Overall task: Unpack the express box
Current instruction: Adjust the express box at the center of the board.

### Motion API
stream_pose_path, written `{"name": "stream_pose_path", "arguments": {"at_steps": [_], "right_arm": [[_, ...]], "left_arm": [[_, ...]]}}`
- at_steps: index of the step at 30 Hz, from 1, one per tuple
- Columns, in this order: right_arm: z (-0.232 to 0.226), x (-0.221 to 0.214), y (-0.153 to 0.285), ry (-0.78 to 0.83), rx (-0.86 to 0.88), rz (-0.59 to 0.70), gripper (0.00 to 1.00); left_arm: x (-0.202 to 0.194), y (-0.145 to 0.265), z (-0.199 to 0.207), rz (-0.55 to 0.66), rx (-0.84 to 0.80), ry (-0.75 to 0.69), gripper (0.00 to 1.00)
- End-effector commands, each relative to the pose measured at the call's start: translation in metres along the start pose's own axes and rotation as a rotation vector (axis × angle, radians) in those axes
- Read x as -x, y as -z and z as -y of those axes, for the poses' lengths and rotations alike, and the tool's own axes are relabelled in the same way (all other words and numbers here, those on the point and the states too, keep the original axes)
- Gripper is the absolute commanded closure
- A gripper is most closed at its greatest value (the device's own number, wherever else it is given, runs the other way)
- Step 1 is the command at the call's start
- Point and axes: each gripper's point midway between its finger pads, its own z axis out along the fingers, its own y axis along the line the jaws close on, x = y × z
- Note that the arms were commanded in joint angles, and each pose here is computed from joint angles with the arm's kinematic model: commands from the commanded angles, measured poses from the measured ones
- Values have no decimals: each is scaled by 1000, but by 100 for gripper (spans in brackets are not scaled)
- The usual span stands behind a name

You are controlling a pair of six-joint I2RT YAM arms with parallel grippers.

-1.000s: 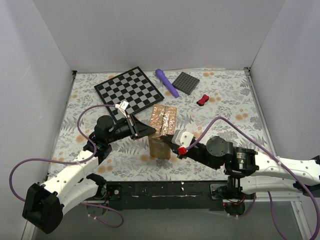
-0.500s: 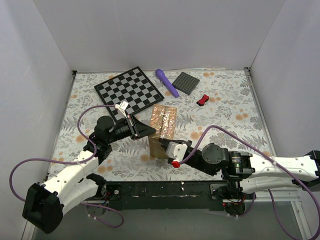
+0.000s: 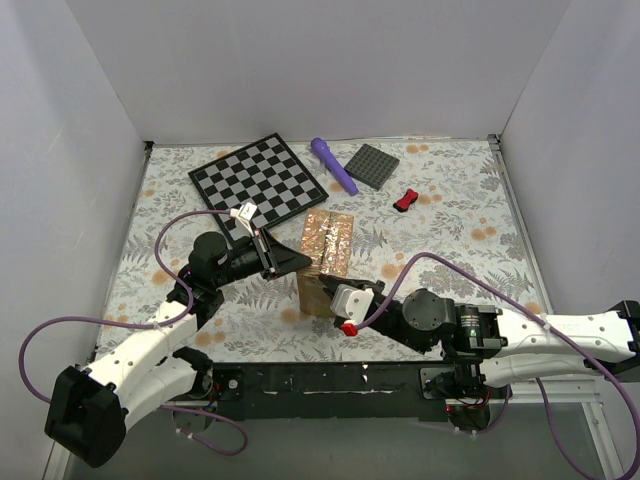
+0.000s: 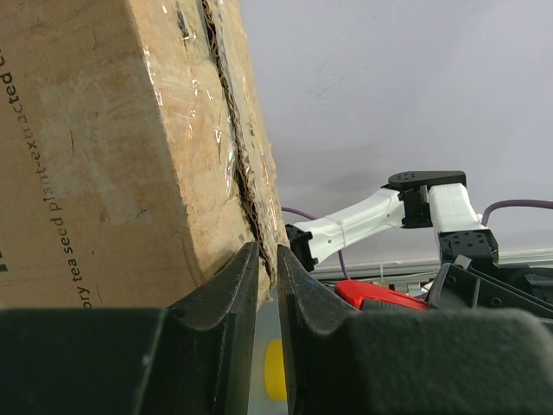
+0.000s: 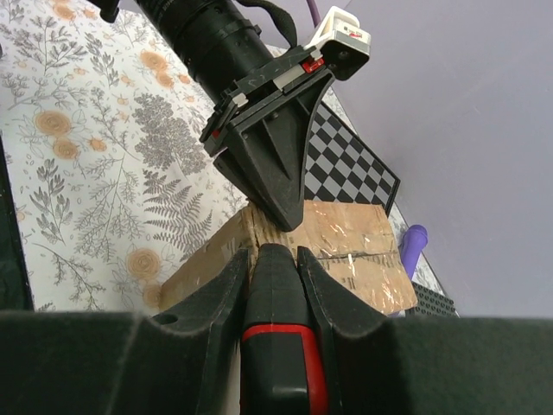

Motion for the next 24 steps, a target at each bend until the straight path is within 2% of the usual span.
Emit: {"name": "stream_pose_path", "arguments": {"at_steps": [1, 24], "right_arm": [[4, 11, 0, -34, -22, 42, 99], [1, 13, -1, -56, -18, 58, 99]], "left_arm": [[-6, 1, -19, -9, 60, 26, 85], [-8, 2, -20, -10, 59, 32, 84]]}}
